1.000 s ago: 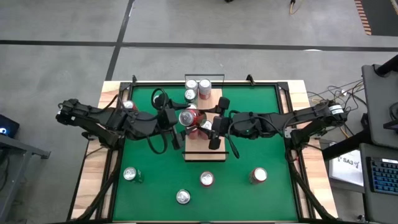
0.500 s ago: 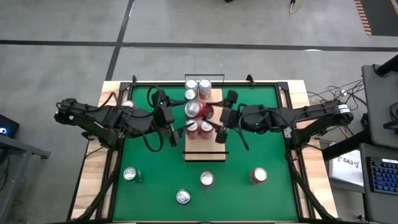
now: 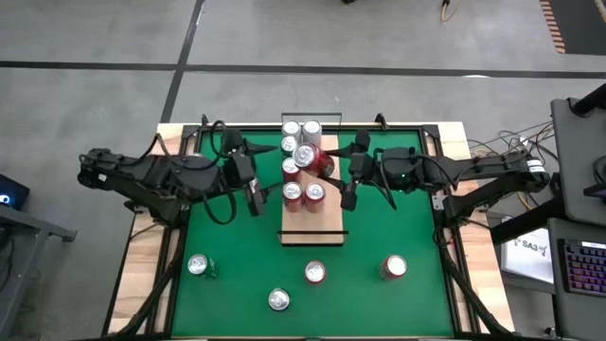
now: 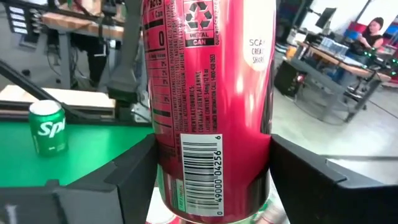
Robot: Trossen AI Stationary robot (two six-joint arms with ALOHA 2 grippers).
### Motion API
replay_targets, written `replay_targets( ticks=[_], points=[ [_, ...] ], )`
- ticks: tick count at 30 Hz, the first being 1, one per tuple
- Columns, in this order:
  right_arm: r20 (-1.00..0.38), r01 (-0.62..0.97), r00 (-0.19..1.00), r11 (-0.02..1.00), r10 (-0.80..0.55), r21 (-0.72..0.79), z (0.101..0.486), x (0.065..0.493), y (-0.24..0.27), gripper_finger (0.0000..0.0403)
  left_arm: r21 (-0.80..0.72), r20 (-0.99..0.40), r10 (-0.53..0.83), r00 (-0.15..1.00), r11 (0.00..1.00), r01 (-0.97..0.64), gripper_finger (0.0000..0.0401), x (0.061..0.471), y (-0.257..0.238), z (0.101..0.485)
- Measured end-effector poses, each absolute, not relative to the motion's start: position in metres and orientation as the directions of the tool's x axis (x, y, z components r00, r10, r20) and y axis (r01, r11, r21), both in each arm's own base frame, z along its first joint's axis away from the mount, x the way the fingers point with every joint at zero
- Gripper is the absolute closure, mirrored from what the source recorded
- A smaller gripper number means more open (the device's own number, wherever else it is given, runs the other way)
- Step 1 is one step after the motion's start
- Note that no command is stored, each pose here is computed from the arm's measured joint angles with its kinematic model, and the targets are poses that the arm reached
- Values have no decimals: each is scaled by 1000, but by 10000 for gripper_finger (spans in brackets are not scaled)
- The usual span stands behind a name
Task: Place canned beverage on shelf
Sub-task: Put the red soda can on the shelf and aligned with the other red soda can
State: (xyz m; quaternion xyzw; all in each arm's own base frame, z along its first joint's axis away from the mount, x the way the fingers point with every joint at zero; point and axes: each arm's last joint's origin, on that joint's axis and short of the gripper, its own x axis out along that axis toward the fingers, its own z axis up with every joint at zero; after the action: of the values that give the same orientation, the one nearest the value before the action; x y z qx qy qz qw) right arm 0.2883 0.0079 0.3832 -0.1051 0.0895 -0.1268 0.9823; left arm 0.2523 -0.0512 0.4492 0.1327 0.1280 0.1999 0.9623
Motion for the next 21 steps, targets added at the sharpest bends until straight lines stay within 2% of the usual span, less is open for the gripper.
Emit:
replay_targets(
  ticks=[5,8,17,21],
  points=[
    [-106,187,971,960,-213,-210,374,290,10,146,317,-252,420,872,887,-336,63,264,-47,429],
    [-71,146,984,970,-163,-192,372,290,11,153,294,-235,401,886,898,-329,63,272,-47,415],
    [-44,100,993,973,-112,-208,356,296,13,191,197,-47,314,948,933,-300,65,285,-51,392],
    [-37,77,996,976,-87,-206,353,299,14,225,179,-14,303,953,938,-296,95,287,-51,386]
  ],
)
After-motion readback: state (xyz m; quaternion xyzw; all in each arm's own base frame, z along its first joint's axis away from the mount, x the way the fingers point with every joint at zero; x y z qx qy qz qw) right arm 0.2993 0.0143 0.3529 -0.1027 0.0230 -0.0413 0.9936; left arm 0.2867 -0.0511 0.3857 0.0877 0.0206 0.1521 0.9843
